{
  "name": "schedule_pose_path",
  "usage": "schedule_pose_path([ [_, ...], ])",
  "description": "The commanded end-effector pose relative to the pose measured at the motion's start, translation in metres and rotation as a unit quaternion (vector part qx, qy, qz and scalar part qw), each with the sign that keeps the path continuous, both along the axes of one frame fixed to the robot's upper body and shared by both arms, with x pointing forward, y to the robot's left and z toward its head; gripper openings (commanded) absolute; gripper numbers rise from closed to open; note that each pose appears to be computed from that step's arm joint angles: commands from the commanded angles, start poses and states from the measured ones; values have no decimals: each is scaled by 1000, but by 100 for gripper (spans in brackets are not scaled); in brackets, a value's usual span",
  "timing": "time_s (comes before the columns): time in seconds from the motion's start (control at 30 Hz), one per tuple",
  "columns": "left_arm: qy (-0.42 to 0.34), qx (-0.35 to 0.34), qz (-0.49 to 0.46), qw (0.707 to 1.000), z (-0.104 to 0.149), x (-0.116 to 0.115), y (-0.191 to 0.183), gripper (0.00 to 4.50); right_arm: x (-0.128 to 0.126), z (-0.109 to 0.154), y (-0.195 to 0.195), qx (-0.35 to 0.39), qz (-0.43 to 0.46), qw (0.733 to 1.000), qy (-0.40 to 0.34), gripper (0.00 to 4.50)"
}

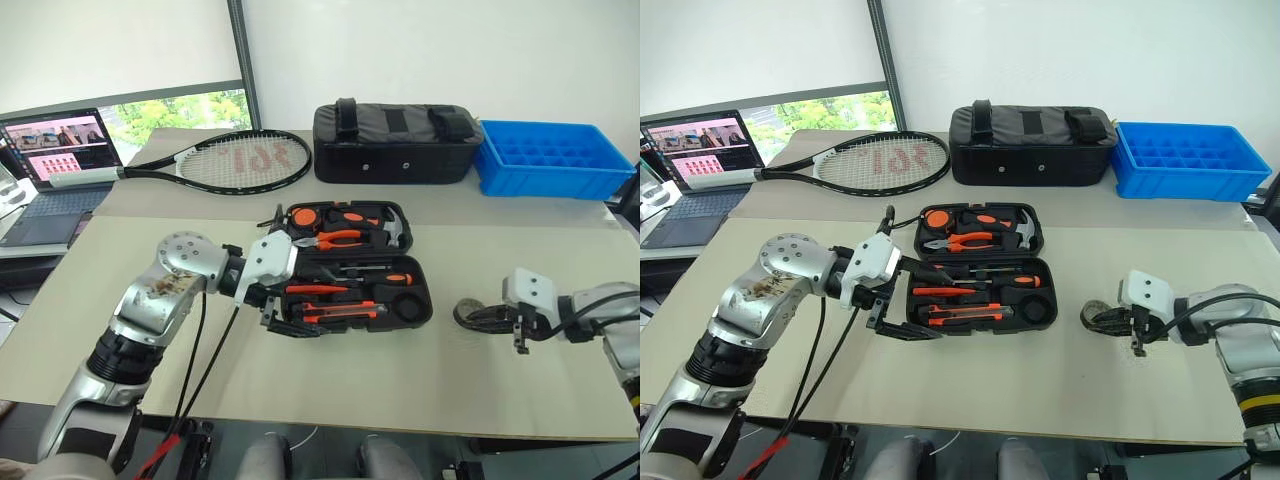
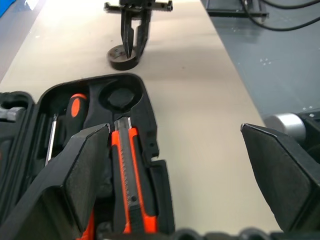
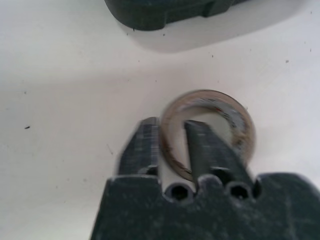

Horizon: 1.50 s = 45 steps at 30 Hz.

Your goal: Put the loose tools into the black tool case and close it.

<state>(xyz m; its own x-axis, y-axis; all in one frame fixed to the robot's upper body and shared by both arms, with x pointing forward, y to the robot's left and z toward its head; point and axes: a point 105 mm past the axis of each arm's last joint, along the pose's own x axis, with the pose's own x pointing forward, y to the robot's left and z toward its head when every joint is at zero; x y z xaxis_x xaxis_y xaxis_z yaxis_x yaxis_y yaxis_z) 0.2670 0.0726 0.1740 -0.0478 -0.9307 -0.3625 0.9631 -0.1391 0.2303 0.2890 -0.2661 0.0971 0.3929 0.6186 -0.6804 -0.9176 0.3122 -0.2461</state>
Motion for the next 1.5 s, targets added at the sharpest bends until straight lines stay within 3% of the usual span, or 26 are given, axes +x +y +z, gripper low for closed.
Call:
schedule_pose_path([
  [0.03, -14, -7, 0, 1000, 11, -5, 3, 450, 3, 10, 0, -7, 11, 1000, -21, 3],
  [0.17, -10, -2, 6, 1000, 11, -7, 8, 450, 7, 26, 8, 8, 22, 999, -37, 3],
  [0.33, -6, -9, 36, 999, 15, -5, 17, 450, 12, 54, 47, 45, 69, 995, -63, 3],
  [0.73, 1, -5, 93, 996, 9, -10, 35, 450, 10, 40, 100, 31, 169, 984, -41, 3],
  [1.17, -1, -1, 135, 991, 1, -2, 51, 450, 13, 46, 89, 16, 167, 985, -42, 439],
  [1.47, 9, -8, 129, 992, 0, 1, 52, 450, 18, 62, 113, 78, 156, 981, -83, 446],
  [1.5, 10, -6, 126, 992, 0, 1, 52, 450, 20, 63, 119, 80, 157, 980, -95, 422],
])
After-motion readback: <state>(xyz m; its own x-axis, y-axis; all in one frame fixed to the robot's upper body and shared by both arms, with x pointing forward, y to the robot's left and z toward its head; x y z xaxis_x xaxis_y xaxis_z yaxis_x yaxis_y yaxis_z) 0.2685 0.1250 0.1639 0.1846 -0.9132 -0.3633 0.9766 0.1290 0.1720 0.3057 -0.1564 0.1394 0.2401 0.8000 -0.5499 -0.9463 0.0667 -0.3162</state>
